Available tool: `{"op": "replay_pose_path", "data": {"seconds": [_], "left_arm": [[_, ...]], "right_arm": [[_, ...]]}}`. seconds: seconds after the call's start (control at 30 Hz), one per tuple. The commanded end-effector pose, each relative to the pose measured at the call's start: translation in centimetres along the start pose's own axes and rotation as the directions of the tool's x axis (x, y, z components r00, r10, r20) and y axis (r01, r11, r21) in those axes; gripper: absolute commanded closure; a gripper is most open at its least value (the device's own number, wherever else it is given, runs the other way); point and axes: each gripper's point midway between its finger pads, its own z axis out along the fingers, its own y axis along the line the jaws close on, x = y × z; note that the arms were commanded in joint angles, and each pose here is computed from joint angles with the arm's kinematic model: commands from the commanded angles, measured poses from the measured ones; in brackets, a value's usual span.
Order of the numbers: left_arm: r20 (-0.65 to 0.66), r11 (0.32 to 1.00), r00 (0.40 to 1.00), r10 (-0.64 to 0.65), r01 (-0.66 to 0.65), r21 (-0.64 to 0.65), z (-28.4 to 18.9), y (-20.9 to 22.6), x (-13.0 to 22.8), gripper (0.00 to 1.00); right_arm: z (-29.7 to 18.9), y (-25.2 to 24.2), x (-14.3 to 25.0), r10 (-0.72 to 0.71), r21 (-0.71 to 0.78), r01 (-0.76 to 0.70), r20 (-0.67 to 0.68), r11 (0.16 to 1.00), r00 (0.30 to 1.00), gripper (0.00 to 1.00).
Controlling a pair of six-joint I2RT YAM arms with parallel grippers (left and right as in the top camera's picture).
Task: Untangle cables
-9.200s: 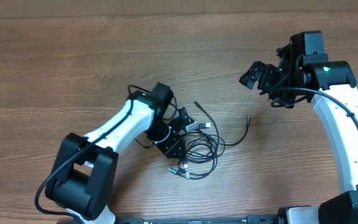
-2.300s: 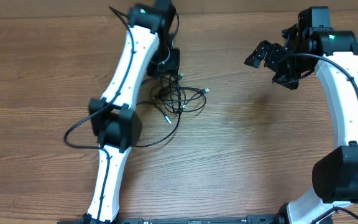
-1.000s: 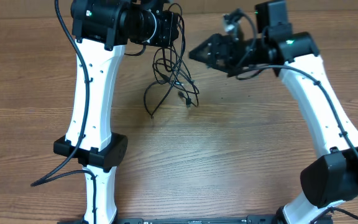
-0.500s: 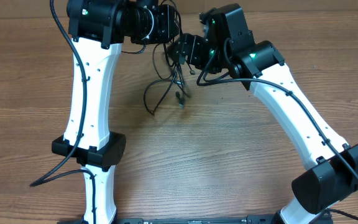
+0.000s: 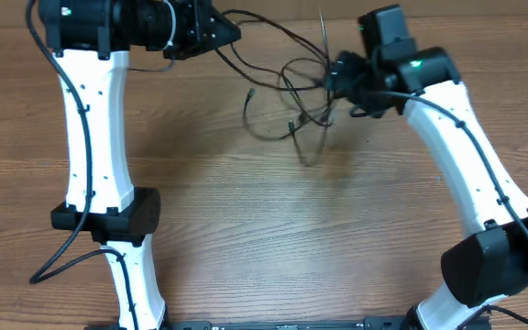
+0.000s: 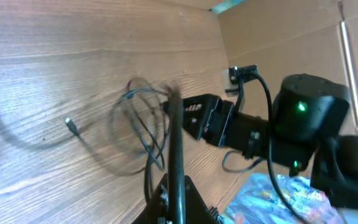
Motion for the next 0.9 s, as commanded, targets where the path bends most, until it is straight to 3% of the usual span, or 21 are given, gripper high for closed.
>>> {"op": "replay_pose_path", "data": {"seconds": [0.0, 0.3, 0.37, 0.4, 0.43, 0.5, 0.6, 0.87], "left_arm": [[0.073, 0.995, 0.994, 0.086, -0.089, 0.042, -3.8, -2.3, -0.1, 0.96], [0.199, 0.985, 0.966, 0.167, -0.156, -0.070, -8.8, -1.8, -1.0, 0.96], [0.204, 0.984, 0.963, 0.174, -0.164, -0.065, -8.9, -2.1, -1.0, 0.96], [0.204, 0.983, 0.962, 0.181, -0.174, -0.054, -8.9, -2.4, -1.0, 0.96], [0.210, 0.979, 0.956, 0.203, -0.203, -0.021, -8.8, -3.2, -1.1, 0.96], [0.229, 0.965, 0.942, 0.244, -0.259, 0.035, -8.8, -4.7, -1.5, 0.96], [0.270, 0.958, 0.935, 0.231, -0.267, 0.103, -9.2, -6.4, -2.6, 0.96], [0.254, 0.937, 0.946, 0.199, -0.259, 0.233, -9.9, -8.4, -2.2, 0.96]], "right_arm": [[-0.1, -3.3, -2.1, 0.000, 0.088, -0.003, 0.033, 0.996, 0.999, 0.26], [-0.8, -8.5, -3.4, 0.016, 0.174, -0.015, -0.008, 0.985, 1.000, 0.26], [-0.6, -6.1, -2.6, -0.111, 0.021, 0.113, -0.079, 0.993, 0.991, 0.21], [-0.9, -3.8, -1.6, -0.215, -0.122, 0.201, -0.115, 0.972, 0.970, 0.17], [-1.9, -0.5, 0.1, -0.364, -0.333, 0.307, -0.126, 0.892, 0.923, 0.12], [-4.0, 3.6, 2.9, -0.546, -0.569, 0.416, -0.069, 0.709, 0.835, 0.07], [-4.7, 6.3, 5.5, -0.655, -0.643, 0.500, -0.005, 0.580, 0.755, 0.00], [-4.4, 12.5, 9.8, -0.801, -0.667, 0.694, 0.243, 0.272, 0.547, 0.00]]}}
